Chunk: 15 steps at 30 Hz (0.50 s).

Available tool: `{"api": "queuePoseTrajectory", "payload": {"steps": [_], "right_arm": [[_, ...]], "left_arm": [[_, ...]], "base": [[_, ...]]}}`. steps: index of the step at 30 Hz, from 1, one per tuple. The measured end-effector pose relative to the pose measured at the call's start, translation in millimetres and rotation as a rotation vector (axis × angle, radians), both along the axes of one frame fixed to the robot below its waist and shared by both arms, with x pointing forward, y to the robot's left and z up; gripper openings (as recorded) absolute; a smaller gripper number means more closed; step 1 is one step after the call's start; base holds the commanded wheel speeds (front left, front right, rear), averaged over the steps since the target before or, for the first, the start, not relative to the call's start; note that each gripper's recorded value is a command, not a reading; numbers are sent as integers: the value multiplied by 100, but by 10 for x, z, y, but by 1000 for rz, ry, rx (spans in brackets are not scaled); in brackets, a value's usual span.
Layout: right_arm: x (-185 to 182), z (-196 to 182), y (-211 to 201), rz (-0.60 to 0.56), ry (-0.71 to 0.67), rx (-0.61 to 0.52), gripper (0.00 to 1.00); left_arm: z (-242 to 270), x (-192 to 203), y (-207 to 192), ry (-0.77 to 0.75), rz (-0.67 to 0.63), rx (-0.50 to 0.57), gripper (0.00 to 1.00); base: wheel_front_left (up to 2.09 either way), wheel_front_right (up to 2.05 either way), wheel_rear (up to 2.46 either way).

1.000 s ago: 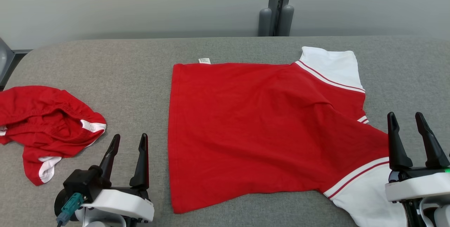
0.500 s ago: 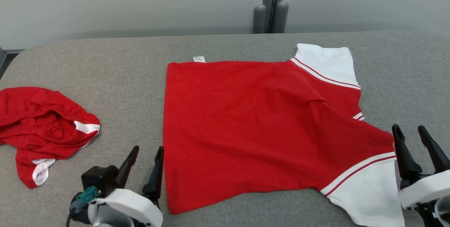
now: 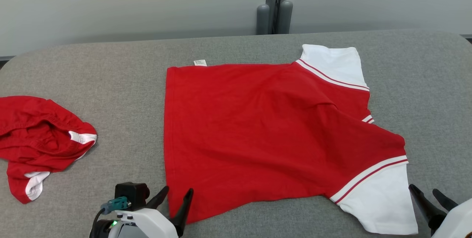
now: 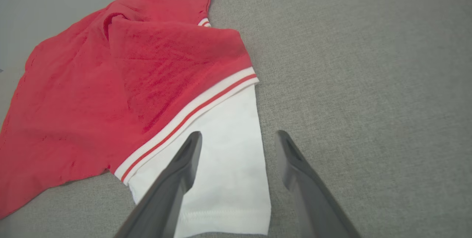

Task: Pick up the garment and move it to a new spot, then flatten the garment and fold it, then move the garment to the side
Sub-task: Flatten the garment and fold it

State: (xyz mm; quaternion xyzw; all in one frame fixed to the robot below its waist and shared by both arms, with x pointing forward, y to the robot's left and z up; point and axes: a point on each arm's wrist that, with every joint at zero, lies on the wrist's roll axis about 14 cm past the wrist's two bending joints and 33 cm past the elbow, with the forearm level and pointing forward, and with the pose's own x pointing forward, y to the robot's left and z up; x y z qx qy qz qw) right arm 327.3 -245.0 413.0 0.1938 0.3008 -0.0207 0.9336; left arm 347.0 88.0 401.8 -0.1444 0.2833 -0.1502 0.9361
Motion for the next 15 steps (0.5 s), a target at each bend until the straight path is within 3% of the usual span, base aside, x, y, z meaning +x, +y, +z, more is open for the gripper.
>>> {"api": "queuePoseTrajectory", "payload": {"steps": [15], "right_arm": [[-335, -496, 187, -39, 260, 146, 100]], "left_arm": [[-291, -240, -50, 194, -67, 30, 100]], "base": [[0, 0, 0]]}}
